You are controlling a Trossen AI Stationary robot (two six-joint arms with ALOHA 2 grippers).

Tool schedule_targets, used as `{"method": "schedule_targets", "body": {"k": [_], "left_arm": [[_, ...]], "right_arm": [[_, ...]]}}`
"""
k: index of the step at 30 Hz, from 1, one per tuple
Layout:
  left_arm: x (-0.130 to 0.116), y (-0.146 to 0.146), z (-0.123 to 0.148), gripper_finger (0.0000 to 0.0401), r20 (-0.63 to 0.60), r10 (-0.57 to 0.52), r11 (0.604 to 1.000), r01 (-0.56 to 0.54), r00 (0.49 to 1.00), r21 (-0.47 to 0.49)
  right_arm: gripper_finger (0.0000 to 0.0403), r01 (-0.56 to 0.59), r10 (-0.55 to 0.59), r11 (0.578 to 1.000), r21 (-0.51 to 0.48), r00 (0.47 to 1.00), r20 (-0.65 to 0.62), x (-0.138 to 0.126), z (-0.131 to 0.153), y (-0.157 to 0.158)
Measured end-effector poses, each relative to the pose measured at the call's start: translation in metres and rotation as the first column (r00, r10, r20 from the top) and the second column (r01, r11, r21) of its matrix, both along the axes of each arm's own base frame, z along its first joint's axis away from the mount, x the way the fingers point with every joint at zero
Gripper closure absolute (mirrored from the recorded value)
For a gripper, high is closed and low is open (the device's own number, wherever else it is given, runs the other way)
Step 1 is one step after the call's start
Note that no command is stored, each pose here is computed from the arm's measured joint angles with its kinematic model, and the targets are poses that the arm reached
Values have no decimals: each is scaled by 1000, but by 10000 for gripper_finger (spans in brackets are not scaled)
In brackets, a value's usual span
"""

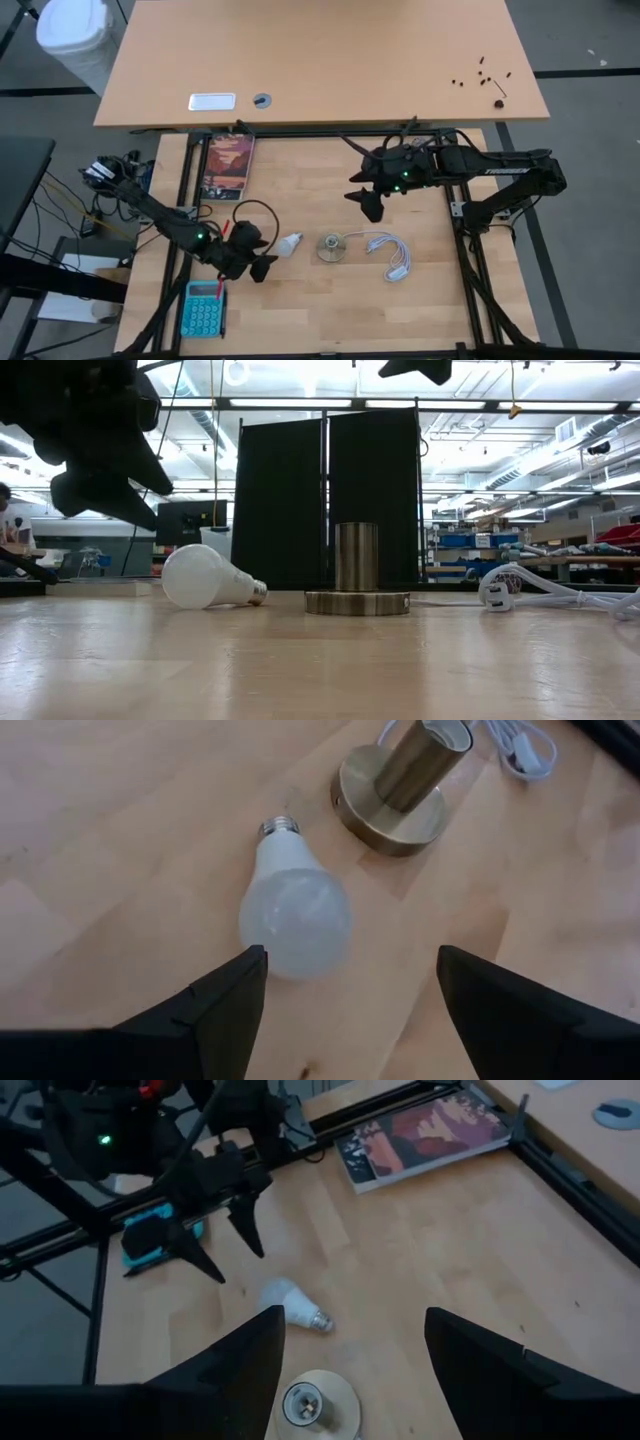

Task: Screw lightbulb
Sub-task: Insert the white lightbulb into the lamp

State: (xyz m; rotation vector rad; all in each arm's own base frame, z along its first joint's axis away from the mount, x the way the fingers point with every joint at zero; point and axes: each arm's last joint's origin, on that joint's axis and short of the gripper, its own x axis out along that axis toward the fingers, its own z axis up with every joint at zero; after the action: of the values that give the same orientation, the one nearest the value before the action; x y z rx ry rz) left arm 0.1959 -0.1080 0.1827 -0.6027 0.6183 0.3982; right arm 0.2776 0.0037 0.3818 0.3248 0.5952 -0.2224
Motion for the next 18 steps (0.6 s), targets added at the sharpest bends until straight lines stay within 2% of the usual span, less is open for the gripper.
{"method": "schedule_targets", "body": {"k": [8,18], "left_arm": [[4,-2,-9,105,-54,-64,993,69,996,96],[17,-11,-32,105,-82,-64,991,73,995,113]], "right_arm": [[154,14,-14,1000,15,1000,-1,0,0,0],[160,17,-17,1000,15,1000,4,0,0,-1]]}}
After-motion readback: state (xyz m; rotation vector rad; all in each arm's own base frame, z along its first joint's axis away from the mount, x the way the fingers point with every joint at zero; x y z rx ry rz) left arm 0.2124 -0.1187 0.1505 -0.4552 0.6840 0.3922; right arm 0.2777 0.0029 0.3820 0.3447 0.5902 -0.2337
